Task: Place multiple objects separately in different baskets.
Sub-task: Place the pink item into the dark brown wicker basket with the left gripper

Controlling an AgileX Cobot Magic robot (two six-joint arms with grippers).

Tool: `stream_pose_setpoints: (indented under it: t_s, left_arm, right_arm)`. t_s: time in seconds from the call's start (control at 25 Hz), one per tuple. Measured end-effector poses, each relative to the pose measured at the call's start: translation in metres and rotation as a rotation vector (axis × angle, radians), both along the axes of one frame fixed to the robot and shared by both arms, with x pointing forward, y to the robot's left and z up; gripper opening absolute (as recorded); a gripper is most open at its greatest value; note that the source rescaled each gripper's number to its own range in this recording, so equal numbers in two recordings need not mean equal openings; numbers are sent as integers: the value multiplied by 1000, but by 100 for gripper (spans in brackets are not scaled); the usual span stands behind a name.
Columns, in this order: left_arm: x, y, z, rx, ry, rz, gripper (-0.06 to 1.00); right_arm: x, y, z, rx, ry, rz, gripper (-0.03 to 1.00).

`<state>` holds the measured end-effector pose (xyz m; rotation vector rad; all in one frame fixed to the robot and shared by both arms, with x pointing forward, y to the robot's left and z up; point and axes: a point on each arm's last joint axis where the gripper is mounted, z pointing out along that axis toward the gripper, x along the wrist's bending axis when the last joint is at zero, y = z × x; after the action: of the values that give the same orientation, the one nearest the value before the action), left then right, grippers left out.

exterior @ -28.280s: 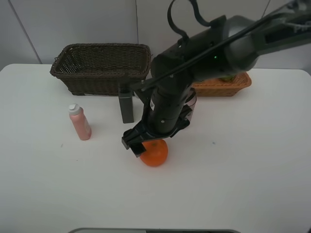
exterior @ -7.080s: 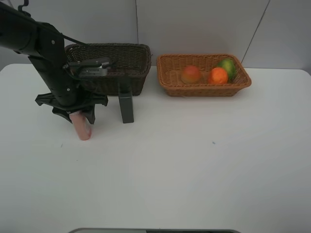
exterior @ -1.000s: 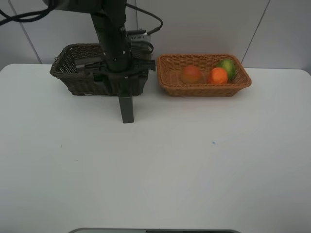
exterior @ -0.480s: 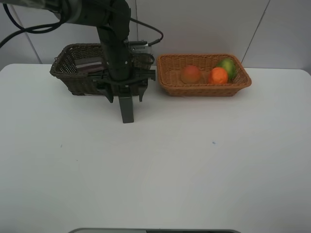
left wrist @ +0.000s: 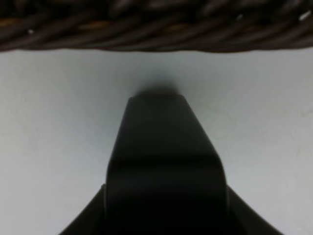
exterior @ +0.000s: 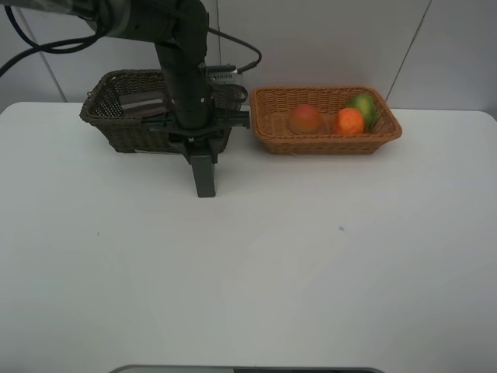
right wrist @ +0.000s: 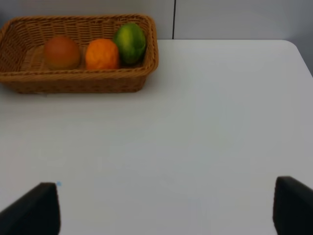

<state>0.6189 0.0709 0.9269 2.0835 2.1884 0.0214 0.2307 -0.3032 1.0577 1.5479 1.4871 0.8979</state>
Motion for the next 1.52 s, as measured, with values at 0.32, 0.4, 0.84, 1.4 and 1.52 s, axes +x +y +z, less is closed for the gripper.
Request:
stream_pose_setpoints:
  t_s: [0.32, 0.4, 0.84, 1.4, 1.52]
  left_arm:
    - [0, 0, 0, 0, 0, 0, 13]
    - [0, 0, 0, 2, 6, 1, 13]
    - [-16, 14, 82, -21, -98, -69, 13]
    - [21, 58, 159, -54, -489, -144, 13]
    - [36, 59, 151, -61, -559, -157, 13]
  right_arm:
    - [0, 0, 0, 0, 0, 0, 90]
    - [0, 0, 0, 0, 0, 0, 90]
    - [0, 0, 0, 0, 0, 0, 90]
    - [0, 0, 0, 0, 0, 0, 90]
    - [0, 0, 0, 0, 0, 0, 90]
